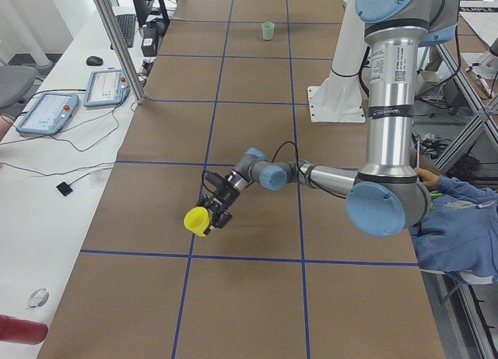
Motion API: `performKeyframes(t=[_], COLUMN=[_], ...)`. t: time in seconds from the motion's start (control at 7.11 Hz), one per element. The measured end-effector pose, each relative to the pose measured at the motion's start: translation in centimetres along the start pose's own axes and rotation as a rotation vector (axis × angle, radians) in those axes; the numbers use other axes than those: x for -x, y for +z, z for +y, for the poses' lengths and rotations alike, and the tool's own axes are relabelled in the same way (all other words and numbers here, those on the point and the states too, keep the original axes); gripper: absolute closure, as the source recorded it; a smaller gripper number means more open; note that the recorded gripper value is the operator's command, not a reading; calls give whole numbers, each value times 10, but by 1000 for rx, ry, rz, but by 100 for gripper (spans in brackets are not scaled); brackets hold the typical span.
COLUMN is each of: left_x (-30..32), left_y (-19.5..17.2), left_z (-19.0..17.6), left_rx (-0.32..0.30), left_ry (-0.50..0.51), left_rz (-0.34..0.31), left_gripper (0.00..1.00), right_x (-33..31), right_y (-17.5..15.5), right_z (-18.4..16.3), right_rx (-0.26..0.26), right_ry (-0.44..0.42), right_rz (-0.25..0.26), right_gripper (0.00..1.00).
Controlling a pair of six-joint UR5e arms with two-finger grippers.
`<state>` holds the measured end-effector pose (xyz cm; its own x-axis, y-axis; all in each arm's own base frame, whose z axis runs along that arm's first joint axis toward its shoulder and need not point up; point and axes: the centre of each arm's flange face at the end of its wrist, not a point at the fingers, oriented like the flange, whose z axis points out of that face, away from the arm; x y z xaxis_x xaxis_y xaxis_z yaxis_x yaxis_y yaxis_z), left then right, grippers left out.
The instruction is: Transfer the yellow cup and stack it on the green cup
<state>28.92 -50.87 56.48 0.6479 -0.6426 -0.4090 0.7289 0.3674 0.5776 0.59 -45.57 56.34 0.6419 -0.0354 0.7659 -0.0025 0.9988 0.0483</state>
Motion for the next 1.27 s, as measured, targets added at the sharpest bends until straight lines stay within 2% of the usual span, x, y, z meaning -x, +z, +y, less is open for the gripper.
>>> performKeyframes(t=[0.14, 0.28, 0.42, 0.56, 0.7, 0.98, 1.13, 1.27], left_x=[-57, -111, -162, -194, -208, -213, -213, -213], left_y=[-31, -65, -110, -158, -193, -242, -265, -289], left_z=[-10, -10, -7, 8, 21, 26, 24, 25], left_rx=[21, 33, 13, 19, 57, 87, 114, 143], left_ry=[8, 86, 180, 218, 236, 343, 381, 406], left_rz=[133, 298, 495, 690, 856, 1161, 1307, 1425], left_gripper=[100, 100, 100, 100, 100, 100, 100, 100], right_x=[16, 33, 51, 67, 90, 154, 201, 246], right_y=[-5, -13, -20, -27, -31, -16, -2, 11], right_z=[-11, -21, -33, -42, -47, -52, -62, -70], right_rx=[-13, -32, -51, -68, -84, -103, -119, -116], right_ry=[-33, -67, -99, -129, -181, -342, -445, -510], right_rz=[-5, -9, -13, -19, -28, -46, -48, -68], right_gripper=[0, 0, 0, 0, 0, 0, 0, 0])
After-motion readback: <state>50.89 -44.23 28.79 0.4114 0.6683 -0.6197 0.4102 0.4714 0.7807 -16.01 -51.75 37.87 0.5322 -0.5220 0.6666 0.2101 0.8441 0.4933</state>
